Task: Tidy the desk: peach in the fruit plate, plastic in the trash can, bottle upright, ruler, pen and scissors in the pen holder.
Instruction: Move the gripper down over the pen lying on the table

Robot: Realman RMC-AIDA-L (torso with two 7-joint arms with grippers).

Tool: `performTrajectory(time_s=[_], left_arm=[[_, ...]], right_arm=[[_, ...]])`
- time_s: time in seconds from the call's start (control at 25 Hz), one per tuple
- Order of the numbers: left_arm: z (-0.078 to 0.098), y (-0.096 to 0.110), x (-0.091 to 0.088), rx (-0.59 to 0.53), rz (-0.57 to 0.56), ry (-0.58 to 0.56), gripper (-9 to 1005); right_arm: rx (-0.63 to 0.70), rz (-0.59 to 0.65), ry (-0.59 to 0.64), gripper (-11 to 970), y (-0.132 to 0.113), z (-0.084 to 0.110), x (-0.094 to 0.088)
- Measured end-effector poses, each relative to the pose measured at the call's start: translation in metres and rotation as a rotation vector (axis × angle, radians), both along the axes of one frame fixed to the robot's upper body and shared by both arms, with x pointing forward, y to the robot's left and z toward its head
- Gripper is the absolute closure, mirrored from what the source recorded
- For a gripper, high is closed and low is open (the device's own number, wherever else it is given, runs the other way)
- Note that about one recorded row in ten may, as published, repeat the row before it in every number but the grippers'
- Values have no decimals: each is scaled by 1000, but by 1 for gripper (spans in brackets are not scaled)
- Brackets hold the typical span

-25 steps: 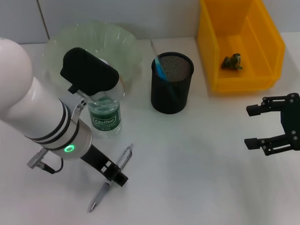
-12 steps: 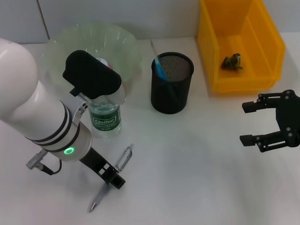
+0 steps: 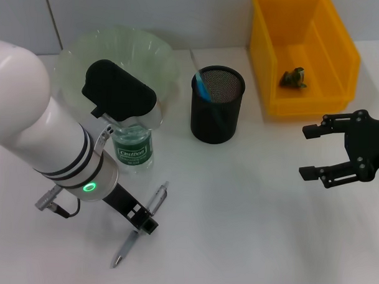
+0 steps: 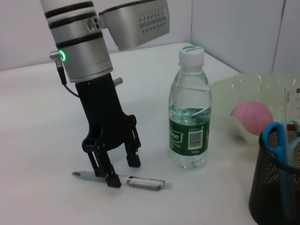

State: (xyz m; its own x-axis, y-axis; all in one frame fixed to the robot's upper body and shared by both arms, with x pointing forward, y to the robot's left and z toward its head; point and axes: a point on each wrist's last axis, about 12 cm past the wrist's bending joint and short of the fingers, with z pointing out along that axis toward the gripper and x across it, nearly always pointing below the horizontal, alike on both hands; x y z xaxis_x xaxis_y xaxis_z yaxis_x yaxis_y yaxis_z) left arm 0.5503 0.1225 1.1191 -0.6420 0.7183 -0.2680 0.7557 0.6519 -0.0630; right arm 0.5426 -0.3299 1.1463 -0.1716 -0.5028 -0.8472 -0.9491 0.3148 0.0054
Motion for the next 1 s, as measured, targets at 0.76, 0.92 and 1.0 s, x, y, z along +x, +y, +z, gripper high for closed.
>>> performTrajectory(time_s=[0.76, 0.92, 1.0], left_arm=[[-2, 2, -1, 21, -2, 19, 405], [-2, 2, -1, 21, -1, 20, 409], [-2, 3, 0, 23, 2, 23, 412]], right_arm=[[-21, 18, -16, 133, 11, -3, 6], [-20, 20, -17, 133, 12, -3, 7], [-20, 19, -18, 133, 13, -2, 7]])
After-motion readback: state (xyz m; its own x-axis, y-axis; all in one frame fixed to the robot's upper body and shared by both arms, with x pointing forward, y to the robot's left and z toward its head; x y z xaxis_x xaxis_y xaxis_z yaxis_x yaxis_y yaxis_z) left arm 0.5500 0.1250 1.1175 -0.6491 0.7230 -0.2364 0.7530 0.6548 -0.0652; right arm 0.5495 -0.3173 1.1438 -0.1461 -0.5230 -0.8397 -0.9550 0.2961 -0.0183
